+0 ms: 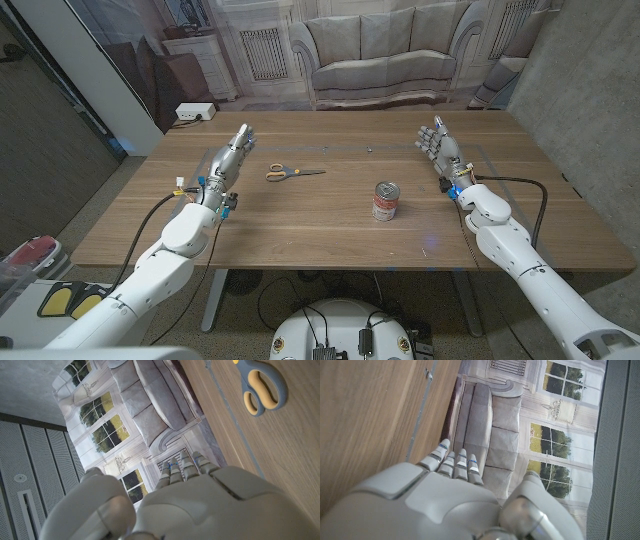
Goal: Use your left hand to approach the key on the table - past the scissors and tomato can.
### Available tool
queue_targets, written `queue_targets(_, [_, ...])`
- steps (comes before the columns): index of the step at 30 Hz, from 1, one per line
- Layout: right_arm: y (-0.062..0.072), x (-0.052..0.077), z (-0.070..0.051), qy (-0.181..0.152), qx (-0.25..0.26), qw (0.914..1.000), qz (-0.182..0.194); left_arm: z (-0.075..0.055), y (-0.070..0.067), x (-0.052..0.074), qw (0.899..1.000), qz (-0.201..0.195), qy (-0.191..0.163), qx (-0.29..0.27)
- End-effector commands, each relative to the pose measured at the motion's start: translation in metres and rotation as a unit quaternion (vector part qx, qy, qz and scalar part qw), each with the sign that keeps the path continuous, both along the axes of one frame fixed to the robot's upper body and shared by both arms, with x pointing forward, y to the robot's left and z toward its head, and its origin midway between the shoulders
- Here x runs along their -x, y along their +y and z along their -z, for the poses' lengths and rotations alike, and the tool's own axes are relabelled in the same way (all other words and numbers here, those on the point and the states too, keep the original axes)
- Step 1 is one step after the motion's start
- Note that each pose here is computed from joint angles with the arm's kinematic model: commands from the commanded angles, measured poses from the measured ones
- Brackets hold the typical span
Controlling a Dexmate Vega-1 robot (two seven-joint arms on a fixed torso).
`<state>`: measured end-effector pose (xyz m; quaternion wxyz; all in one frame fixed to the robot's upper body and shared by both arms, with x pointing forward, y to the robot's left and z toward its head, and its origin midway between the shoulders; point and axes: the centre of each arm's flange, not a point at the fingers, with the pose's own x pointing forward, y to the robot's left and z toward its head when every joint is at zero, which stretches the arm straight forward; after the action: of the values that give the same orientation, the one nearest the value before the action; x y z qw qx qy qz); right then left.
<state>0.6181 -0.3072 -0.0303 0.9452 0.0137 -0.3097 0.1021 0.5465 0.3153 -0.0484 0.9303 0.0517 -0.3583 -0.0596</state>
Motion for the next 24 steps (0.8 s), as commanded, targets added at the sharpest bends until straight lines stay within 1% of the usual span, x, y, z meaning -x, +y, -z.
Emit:
queue_targets(1, [-0.001, 0.004, -0.002, -0.005, 0.005, 1.0000, 0.000, 0.008, 0.003, 0.009, 1.000, -0.007, -0.005, 0.002])
queue_targets(8, [-0.001, 0.007, -0.006, -0.006, 0.006, 1.0000, 0.000, 0.014, 0.005, 0.014, 1.000, -0.010, -0.009, 0.006])
queue_targets(14, [-0.001, 0.009, -0.008, -0.008, 0.008, 0.9999, 0.000, 0.021, 0.005, 0.019, 1.000, -0.014, -0.006, 0.003])
queue_targets(24, [-0.002, 0.011, -0.010, -0.011, 0.012, 0.9999, 0.002, 0.024, 0.007, 0.025, 1.000, -0.020, -0.008, -0.005])
